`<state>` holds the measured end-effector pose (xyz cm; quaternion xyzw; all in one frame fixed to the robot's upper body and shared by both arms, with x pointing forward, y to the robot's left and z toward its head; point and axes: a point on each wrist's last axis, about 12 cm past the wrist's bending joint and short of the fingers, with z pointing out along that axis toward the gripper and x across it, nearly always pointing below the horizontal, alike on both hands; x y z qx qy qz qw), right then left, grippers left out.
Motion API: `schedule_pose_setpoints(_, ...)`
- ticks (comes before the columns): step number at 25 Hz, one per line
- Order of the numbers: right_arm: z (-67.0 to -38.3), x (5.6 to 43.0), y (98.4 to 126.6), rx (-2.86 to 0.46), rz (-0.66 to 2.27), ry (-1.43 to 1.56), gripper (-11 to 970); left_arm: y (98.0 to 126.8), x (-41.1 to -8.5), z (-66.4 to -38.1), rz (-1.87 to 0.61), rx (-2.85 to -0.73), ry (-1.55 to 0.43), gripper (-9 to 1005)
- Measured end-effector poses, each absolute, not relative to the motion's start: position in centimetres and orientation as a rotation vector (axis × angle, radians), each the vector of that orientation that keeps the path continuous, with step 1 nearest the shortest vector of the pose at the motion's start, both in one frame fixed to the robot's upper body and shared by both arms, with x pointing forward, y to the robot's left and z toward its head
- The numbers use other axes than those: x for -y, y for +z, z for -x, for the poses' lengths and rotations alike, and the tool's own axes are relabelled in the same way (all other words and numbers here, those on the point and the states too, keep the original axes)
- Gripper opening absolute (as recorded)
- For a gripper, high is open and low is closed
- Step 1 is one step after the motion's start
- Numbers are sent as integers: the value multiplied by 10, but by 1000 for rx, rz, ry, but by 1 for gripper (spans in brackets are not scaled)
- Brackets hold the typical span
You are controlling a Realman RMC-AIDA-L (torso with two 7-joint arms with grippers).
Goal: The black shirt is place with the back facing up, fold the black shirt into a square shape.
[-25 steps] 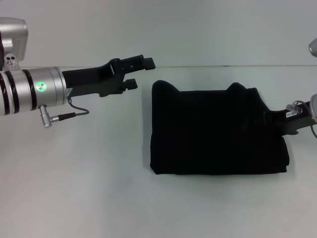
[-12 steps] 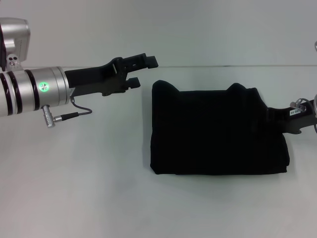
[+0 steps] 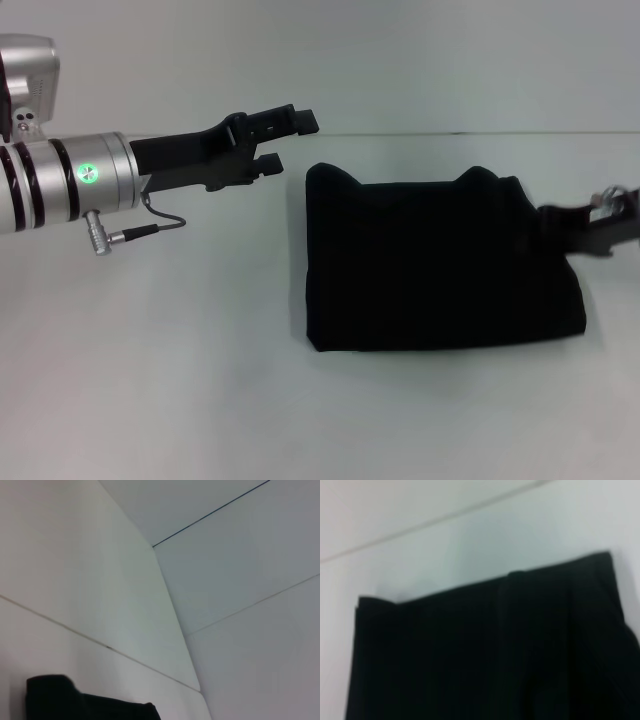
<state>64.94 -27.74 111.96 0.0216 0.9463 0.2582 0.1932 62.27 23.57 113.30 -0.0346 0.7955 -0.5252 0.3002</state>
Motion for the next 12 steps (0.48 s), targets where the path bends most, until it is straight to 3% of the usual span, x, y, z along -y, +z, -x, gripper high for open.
schedule_pose_setpoints(6,-666,280,1161,-2586,-18,678,57,1136,-238,-624,96,-2096,-1396,945)
schedule_pose_setpoints(12,-669,281,1165,-2620,18,545,58,1136,-236,-624,97,-2080,-1403,944)
